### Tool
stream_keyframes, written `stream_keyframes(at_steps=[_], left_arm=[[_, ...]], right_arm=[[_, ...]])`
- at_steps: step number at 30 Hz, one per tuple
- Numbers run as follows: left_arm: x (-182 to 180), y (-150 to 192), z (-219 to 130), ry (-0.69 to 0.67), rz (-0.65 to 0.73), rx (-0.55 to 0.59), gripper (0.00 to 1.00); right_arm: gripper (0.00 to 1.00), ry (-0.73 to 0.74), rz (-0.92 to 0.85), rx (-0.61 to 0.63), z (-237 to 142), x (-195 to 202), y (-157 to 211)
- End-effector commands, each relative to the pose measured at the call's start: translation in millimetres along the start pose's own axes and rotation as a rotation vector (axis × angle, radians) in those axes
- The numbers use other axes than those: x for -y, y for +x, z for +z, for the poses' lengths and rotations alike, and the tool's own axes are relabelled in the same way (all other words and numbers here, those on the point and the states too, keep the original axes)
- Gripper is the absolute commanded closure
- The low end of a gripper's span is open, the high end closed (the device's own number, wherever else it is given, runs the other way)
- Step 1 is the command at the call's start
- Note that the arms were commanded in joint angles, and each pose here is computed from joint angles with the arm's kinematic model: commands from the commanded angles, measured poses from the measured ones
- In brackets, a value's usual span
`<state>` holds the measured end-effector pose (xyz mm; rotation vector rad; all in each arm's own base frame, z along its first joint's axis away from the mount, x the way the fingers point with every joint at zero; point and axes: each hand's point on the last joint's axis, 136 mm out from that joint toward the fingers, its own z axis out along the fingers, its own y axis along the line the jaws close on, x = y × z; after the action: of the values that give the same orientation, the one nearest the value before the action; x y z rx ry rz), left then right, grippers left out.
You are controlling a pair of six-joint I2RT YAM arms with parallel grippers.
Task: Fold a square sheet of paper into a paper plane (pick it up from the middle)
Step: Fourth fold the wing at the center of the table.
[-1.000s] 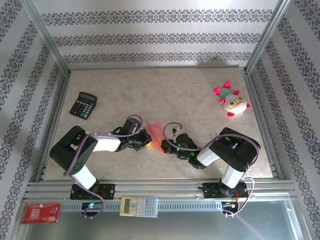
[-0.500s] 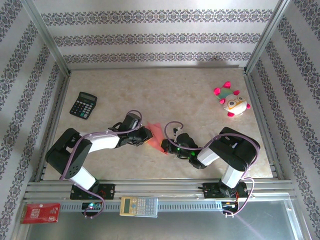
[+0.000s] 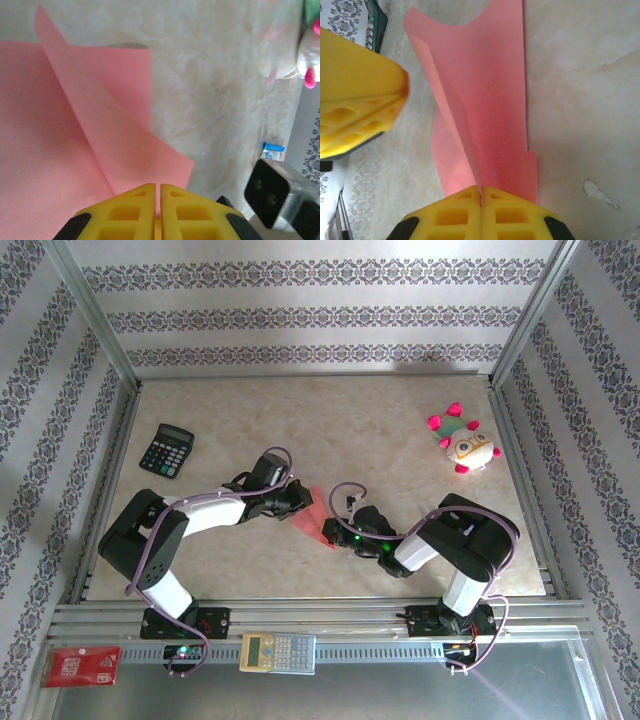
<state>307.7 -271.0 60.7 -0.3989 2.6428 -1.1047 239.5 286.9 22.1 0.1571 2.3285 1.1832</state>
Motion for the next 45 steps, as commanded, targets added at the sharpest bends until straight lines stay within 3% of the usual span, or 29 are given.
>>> stream_keyframes(at_steps=[1, 23, 37, 45], left_arm=[[7, 4, 6, 0.017, 0.032, -0.042, 0.88], [8, 2, 25, 0.035, 0.017, -0.071, 0.86], [26, -4, 3, 0.061, 0.057, -0.026, 0.79], [29, 7, 4, 0.077, 0.056, -0.064, 0.79]], right_arm=[[1.0, 0.157, 0.041, -0.084, -2, 47, 25], [0.99, 0.175, 0.057, -0.076, -4, 51, 25], [1.0, 0.219, 0.103, -0.08, -7, 63, 28], [1.0, 0.219, 0.11, -0.086, -5, 63, 29]])
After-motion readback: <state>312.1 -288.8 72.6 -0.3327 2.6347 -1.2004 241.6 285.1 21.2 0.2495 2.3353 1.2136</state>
